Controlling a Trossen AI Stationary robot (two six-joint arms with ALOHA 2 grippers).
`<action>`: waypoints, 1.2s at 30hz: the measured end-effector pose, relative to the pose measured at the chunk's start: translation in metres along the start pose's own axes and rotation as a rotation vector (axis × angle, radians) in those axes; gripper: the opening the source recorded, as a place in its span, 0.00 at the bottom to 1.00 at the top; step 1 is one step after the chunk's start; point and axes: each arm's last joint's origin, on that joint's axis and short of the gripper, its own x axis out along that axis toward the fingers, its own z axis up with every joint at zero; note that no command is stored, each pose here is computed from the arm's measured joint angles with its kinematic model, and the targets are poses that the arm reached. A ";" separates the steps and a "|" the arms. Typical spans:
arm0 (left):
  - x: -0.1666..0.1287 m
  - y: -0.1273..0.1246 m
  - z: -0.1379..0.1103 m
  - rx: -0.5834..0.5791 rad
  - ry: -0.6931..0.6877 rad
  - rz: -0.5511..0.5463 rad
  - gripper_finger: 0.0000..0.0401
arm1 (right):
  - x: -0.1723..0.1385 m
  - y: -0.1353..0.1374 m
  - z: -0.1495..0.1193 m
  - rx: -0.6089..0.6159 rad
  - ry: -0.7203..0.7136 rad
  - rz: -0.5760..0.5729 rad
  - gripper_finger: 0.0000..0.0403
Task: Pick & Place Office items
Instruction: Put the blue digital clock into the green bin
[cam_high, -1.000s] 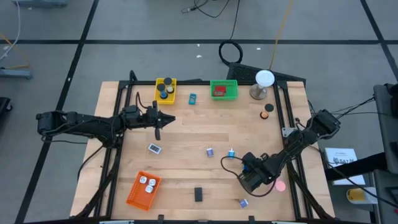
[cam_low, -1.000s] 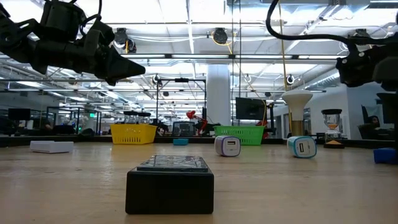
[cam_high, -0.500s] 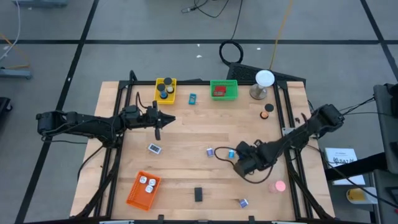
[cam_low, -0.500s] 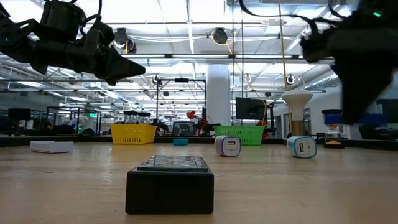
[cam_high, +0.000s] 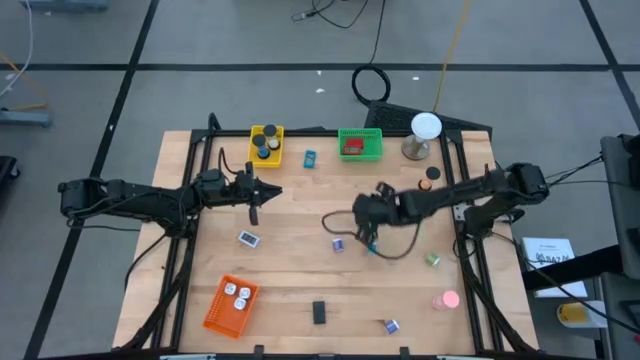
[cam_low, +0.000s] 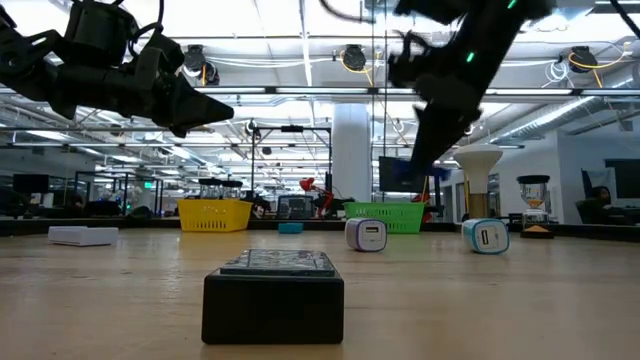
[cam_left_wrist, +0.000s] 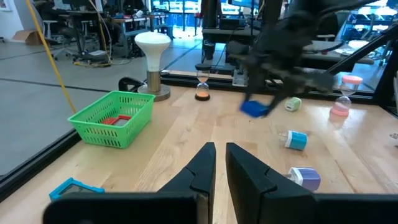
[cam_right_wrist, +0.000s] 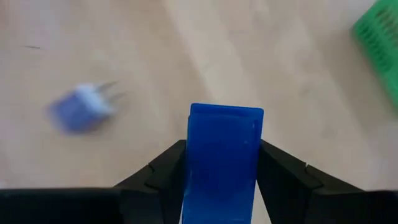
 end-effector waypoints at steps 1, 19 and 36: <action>0.000 0.000 0.000 0.000 0.000 0.000 0.10 | 0.007 -0.009 0.002 0.004 -0.002 0.013 0.40; 0.000 0.000 0.000 0.000 0.000 0.000 0.10 | 0.061 -0.074 -0.032 -0.067 -0.002 0.054 0.42; 0.000 0.000 0.000 0.000 0.000 0.000 0.10 | 0.053 -0.067 -0.039 0.042 -0.025 -0.071 0.63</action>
